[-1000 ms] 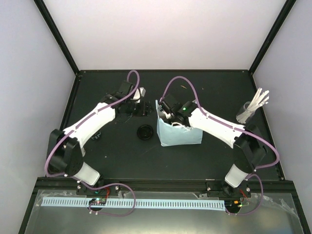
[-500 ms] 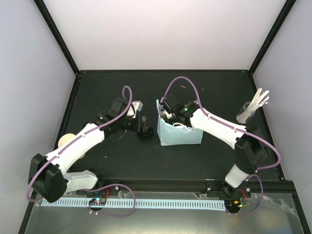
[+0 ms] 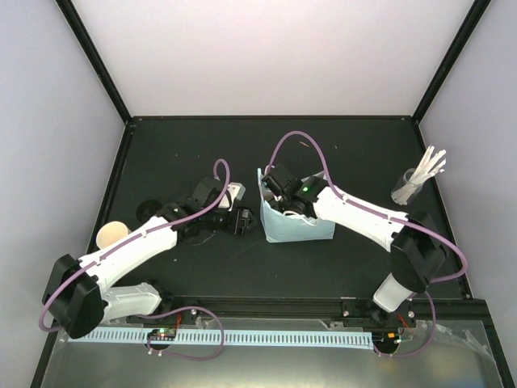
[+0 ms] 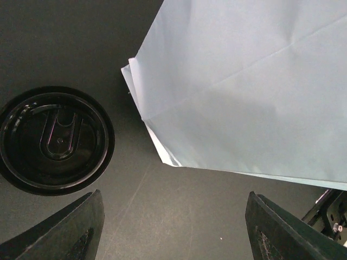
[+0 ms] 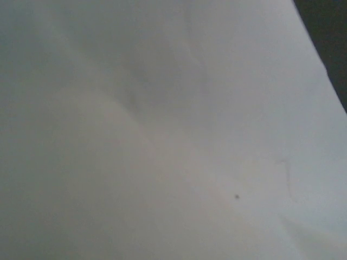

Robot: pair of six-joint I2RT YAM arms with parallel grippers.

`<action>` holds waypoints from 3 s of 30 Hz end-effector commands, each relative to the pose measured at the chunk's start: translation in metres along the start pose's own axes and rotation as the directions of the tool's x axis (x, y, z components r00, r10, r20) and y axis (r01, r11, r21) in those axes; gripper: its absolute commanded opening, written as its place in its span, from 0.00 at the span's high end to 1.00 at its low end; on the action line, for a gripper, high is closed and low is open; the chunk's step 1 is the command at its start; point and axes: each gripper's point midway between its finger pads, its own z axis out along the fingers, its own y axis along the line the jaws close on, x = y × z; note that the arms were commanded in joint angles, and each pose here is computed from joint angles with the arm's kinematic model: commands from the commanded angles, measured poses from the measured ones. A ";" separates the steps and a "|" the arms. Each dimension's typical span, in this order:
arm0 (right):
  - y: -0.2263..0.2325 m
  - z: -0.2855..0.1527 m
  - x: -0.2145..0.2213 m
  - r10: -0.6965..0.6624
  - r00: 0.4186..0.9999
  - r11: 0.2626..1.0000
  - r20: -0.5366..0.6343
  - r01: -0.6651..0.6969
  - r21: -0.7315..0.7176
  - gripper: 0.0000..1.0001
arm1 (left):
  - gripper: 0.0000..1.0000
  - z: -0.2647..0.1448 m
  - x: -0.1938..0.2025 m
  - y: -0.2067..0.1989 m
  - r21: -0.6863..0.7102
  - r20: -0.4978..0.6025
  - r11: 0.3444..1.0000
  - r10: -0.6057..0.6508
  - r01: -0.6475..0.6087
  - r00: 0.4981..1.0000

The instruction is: Pack the takeout coffee

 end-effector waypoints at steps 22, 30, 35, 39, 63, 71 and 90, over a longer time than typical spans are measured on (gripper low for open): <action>-0.038 0.041 0.102 0.032 0.858 0.998 -0.513 -0.002 0.060 0.46 | 0.27 -0.021 -0.015 -0.009 0.001 0.093 0.999 0.032 -0.033 0.995; -0.041 0.007 0.068 0.057 0.941 0.995 -0.335 -0.025 0.100 0.40 | 0.26 -0.029 -0.024 -0.015 -0.002 0.111 0.999 0.046 -0.046 0.993; -0.041 -0.029 0.034 0.056 0.977 0.995 -0.206 -0.037 0.096 0.00 | 0.26 -0.037 -0.028 -0.017 -0.014 0.121 0.998 0.056 -0.054 0.991; -0.038 -0.065 0.010 0.052 0.994 0.996 -0.100 -0.045 0.071 0.00 | 0.26 -0.046 -0.033 -0.021 -0.018 0.132 0.998 0.065 -0.063 0.989; -0.053 -0.206 -0.034 0.109 0.915 0.994 0.389 -0.109 -0.023 0.00 | 0.17 -0.092 -0.122 -0.110 0.072 0.272 0.879 0.437 -0.471 0.858; -0.063 -0.230 -0.035 0.158 0.874 0.986 0.459 -0.162 -0.032 0.00 | 0.16 -0.045 -0.141 -0.137 0.089 0.209 0.808 0.557 -0.582 0.804; -0.076 -0.240 0.004 0.161 0.878 0.985 0.451 -0.172 -0.016 0.10 | 0.94 -0.001 -0.145 -0.123 0.024 0.012 0.790 0.613 -0.613 0.790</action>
